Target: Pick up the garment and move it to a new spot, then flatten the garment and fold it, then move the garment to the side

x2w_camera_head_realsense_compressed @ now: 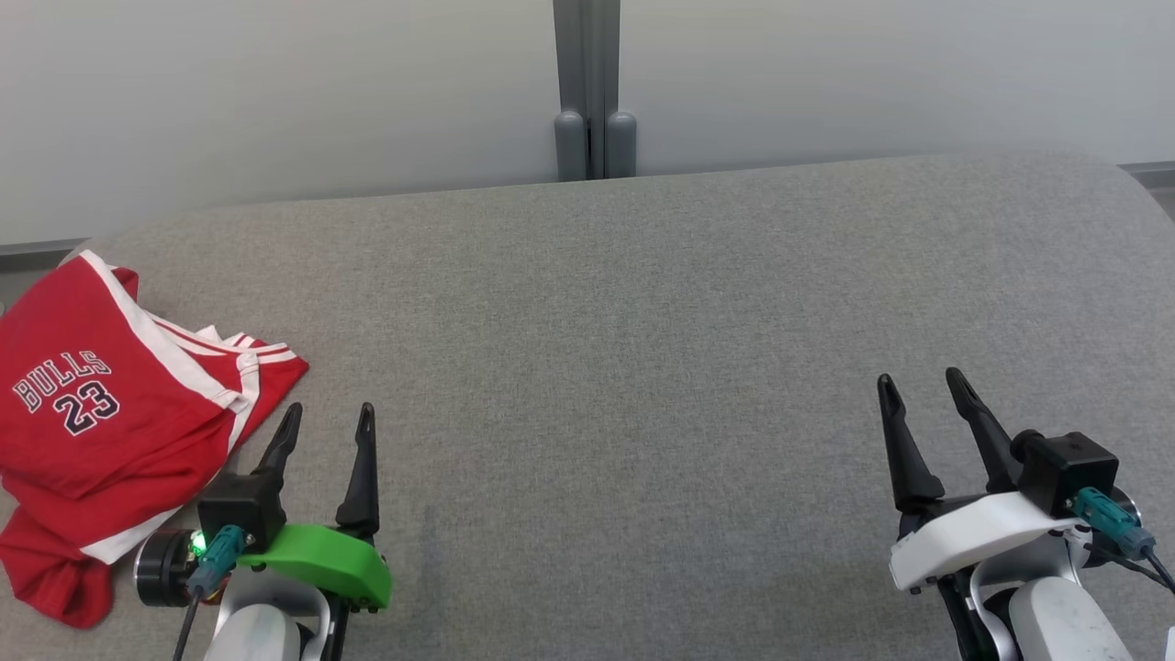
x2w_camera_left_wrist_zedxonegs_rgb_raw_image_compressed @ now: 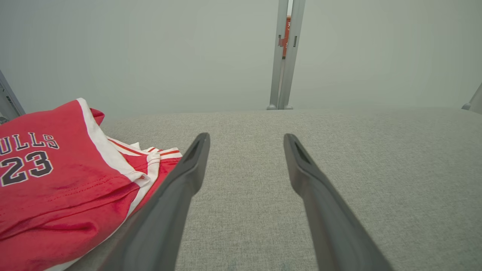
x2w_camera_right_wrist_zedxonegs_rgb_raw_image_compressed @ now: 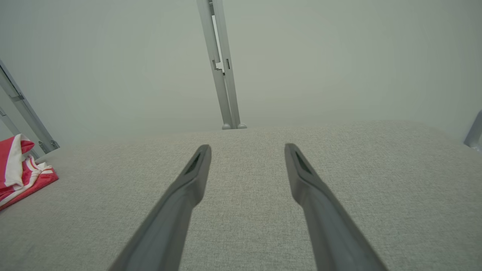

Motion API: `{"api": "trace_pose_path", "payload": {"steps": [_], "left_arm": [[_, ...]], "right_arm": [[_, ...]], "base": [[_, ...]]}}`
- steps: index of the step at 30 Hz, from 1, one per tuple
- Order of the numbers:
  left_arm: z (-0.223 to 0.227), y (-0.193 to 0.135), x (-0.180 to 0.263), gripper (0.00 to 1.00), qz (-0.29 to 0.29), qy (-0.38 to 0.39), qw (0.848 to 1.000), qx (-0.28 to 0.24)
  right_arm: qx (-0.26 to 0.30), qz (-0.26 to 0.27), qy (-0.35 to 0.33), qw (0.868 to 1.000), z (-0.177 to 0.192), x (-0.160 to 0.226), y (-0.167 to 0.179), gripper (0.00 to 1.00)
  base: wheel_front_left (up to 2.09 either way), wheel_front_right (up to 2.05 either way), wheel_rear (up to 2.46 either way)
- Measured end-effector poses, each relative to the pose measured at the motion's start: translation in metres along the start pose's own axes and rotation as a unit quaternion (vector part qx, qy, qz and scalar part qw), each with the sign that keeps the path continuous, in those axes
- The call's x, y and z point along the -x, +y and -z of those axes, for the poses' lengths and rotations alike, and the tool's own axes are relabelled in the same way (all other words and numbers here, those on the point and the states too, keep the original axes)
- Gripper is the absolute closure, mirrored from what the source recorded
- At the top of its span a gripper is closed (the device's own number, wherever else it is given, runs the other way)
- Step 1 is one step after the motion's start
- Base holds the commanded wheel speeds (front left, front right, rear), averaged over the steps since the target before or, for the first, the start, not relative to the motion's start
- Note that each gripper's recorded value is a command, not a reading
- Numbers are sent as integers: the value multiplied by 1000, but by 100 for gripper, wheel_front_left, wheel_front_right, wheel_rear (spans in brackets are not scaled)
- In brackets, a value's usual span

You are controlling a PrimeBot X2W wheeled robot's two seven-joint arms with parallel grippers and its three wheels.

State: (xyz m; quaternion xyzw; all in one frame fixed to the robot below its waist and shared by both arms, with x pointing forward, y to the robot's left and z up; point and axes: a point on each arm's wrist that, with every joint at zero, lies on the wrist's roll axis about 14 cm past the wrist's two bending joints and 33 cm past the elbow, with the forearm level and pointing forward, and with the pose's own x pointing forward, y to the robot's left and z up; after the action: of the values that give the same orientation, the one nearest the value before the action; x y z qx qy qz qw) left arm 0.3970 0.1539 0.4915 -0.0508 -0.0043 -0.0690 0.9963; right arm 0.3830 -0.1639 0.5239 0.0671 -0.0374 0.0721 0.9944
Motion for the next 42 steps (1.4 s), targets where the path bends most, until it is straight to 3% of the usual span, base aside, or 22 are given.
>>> {"api": "trace_pose_path", "payload": {"steps": [21,31,42], "left_arm": [[-2,18,3,0,-35,-4,999,7],[-20,67,20,0,-108,-29,994,1],[-31,133,73,0,-225,-45,973,-3]], "right_arm": [[-3,-12,-2,1000,1,-8,7,0],[-5,-91,-6,996,-1,-37,55,0],[-18,-192,3,981,6,-64,124,0]], "base": [[0,0,0],[0,0,0],[0,0,0]]}}
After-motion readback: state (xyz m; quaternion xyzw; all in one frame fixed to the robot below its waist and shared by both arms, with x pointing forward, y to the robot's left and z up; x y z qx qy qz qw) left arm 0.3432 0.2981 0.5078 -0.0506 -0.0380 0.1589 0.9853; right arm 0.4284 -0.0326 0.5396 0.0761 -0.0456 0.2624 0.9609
